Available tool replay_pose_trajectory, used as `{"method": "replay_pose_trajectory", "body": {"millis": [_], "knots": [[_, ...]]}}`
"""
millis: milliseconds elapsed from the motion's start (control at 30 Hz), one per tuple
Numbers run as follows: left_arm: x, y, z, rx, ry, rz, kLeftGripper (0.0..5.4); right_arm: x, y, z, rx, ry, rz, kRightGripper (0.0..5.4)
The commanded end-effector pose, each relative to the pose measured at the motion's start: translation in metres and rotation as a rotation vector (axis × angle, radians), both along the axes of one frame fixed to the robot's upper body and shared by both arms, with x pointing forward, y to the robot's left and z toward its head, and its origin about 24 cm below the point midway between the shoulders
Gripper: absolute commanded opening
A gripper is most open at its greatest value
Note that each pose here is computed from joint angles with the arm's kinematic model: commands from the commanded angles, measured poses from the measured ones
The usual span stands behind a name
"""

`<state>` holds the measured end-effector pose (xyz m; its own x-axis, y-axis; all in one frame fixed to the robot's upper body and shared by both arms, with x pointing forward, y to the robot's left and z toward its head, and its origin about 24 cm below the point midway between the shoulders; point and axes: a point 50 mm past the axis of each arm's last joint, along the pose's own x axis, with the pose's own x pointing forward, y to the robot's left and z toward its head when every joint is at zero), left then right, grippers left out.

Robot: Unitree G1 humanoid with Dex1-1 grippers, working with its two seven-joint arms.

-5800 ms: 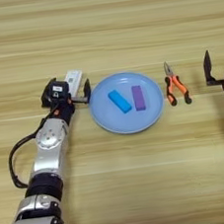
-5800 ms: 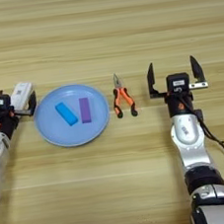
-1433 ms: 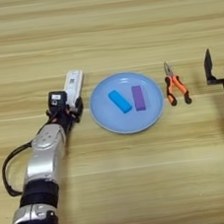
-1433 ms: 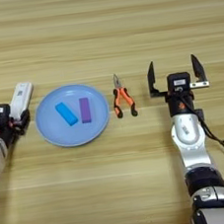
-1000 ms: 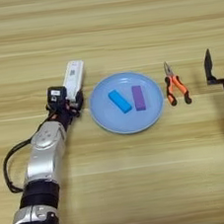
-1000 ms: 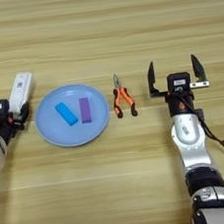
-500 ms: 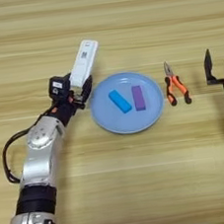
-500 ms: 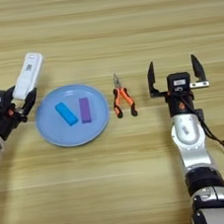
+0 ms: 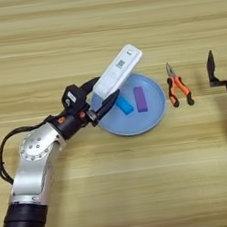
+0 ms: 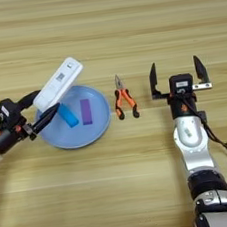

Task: Move the objects on the table

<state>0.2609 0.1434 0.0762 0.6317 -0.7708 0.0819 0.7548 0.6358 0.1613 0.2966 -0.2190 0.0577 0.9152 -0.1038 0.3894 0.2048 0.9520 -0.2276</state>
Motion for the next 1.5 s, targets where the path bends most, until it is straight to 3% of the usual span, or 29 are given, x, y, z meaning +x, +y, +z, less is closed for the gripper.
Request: {"method": "replay_pose_trajectory", "body": {"millis": [33,233,500,667,833,1000,1233,1333,1500], "knots": [[-0.005,-0.002,0.001,0.071,-0.033,-0.104,2.85,0.000,0.001,0.000,-0.001,0.008,-0.004,5.40],[-0.017,-0.008,0.000,0.154,-0.072,-0.356,2.85,0.000,0.001,0.000,0.001,0.008,-0.005,5.40],[-0.028,-0.010,-0.008,0.214,-0.025,-0.580,2.85,0.000,0.003,0.000,0.002,0.007,-0.004,5.40],[-0.030,-0.010,-0.010,0.249,-0.007,-0.640,2.85,0.000,0.004,0.001,0.003,0.007,-0.002,5.40],[-0.027,-0.009,-0.007,0.244,-0.020,-0.625,2.85,-0.002,0.008,0.002,0.026,0.007,0.044,5.40],[-0.031,-0.011,-0.009,0.236,-0.017,-0.623,2.85,-0.009,0.019,0.006,0.049,0.012,0.196,5.40],[-0.034,-0.014,-0.011,0.247,-0.015,-0.619,2.85,-0.024,0.034,0.034,-0.049,-0.015,0.521,5.40],[-0.035,-0.015,-0.010,0.250,-0.016,-0.615,2.85,-0.033,0.026,0.051,-0.153,0.014,0.656,5.40],[-0.036,-0.017,-0.009,0.255,-0.020,-0.611,2.85,-0.042,0.001,0.070,-0.172,0.094,0.770,5.40]]}}
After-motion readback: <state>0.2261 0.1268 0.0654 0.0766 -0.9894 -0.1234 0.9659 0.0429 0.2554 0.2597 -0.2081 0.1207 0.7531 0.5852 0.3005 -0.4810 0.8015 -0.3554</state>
